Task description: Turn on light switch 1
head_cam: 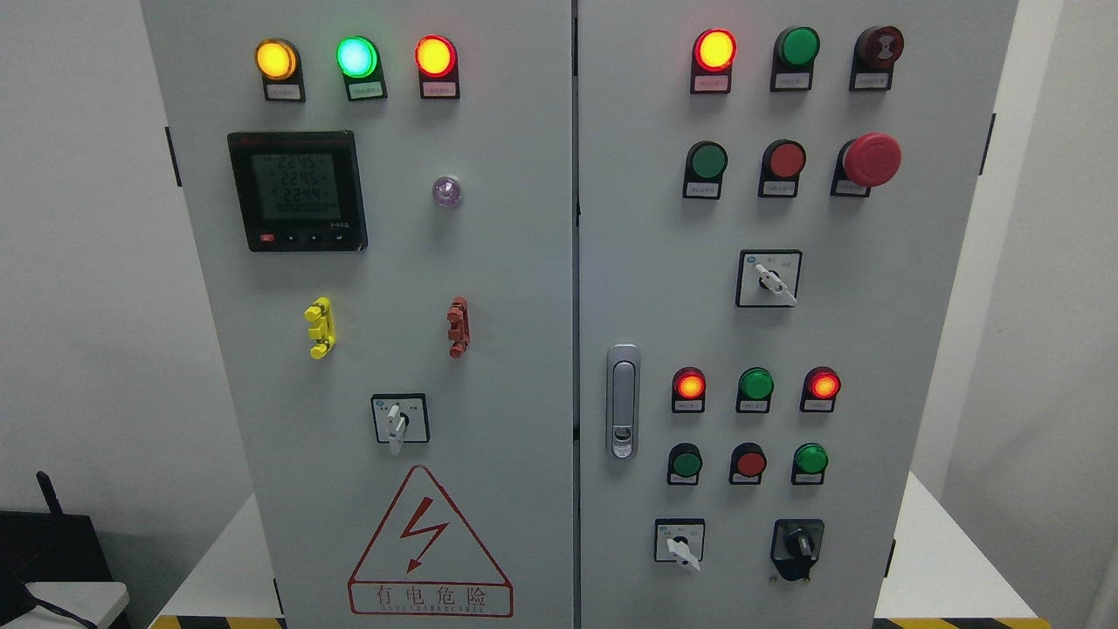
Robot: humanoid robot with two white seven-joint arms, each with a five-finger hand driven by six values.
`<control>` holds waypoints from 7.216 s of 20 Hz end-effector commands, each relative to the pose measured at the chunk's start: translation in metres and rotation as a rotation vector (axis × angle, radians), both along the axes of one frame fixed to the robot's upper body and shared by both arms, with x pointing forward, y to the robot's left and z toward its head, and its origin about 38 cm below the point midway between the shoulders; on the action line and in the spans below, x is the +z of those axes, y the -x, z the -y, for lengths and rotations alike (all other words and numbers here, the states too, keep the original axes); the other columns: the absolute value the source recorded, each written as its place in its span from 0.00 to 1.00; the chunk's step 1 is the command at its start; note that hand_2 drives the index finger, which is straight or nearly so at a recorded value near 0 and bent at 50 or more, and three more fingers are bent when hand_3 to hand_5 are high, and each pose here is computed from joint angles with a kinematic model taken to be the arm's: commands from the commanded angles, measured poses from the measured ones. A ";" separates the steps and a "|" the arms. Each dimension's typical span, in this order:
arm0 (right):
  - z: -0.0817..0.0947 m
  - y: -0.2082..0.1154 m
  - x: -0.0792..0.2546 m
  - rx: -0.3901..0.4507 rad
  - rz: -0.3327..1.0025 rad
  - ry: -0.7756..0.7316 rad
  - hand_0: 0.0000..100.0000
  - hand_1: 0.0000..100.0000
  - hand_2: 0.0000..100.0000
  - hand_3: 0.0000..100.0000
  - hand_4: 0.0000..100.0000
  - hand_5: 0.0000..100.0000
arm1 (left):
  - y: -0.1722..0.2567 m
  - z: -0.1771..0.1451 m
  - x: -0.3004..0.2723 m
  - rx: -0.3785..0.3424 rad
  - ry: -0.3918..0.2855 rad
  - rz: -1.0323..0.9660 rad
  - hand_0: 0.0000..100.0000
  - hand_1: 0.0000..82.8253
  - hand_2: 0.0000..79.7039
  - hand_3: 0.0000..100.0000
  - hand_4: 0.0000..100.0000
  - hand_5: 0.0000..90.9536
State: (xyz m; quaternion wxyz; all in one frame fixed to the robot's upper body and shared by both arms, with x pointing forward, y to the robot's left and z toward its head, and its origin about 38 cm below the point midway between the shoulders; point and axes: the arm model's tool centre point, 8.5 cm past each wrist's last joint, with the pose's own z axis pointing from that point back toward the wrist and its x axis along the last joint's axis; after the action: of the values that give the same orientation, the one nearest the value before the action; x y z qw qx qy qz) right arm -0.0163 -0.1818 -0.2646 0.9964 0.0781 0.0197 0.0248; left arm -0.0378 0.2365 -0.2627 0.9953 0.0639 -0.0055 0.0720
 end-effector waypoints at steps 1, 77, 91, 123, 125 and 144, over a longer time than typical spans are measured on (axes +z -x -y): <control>0.000 0.000 0.000 -0.017 -0.001 0.000 0.12 0.39 0.00 0.00 0.00 0.00 | -0.012 0.000 -0.001 0.015 -0.001 0.031 0.39 0.01 0.00 0.00 0.00 0.00; 0.000 0.000 0.000 -0.017 -0.001 0.000 0.12 0.39 0.00 0.00 0.00 0.00 | -0.039 -0.053 0.009 0.288 -0.199 0.242 0.39 0.01 0.00 0.03 0.04 0.00; 0.000 0.000 0.000 -0.017 -0.001 0.000 0.12 0.39 0.00 0.00 0.00 0.00 | -0.147 -0.258 0.162 0.432 -0.661 0.921 0.42 0.03 0.15 0.21 0.29 0.00; 0.000 0.000 0.000 -0.017 -0.001 0.000 0.12 0.39 0.00 0.00 0.00 0.00 | -0.355 -0.190 0.427 0.068 -0.570 1.862 0.28 0.17 0.53 0.55 0.61 0.55; 0.000 0.000 0.000 -0.017 -0.001 0.000 0.12 0.39 0.00 0.00 0.00 0.00 | -0.360 -0.176 0.432 0.056 -0.551 1.885 0.28 0.17 0.53 0.55 0.61 0.55; 0.000 0.000 0.000 -0.018 -0.001 0.000 0.12 0.39 0.00 0.00 0.00 0.00 | -0.408 -0.073 0.506 -0.143 -0.383 2.136 0.18 0.25 0.57 0.58 0.64 0.60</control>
State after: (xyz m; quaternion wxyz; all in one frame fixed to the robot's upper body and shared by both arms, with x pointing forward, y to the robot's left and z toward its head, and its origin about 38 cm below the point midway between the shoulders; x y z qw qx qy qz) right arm -0.0162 -0.1818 -0.2646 0.9964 0.0781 0.0196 0.0248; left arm 0.3555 0.3765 0.2134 0.4857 0.1773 -0.8507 0.0952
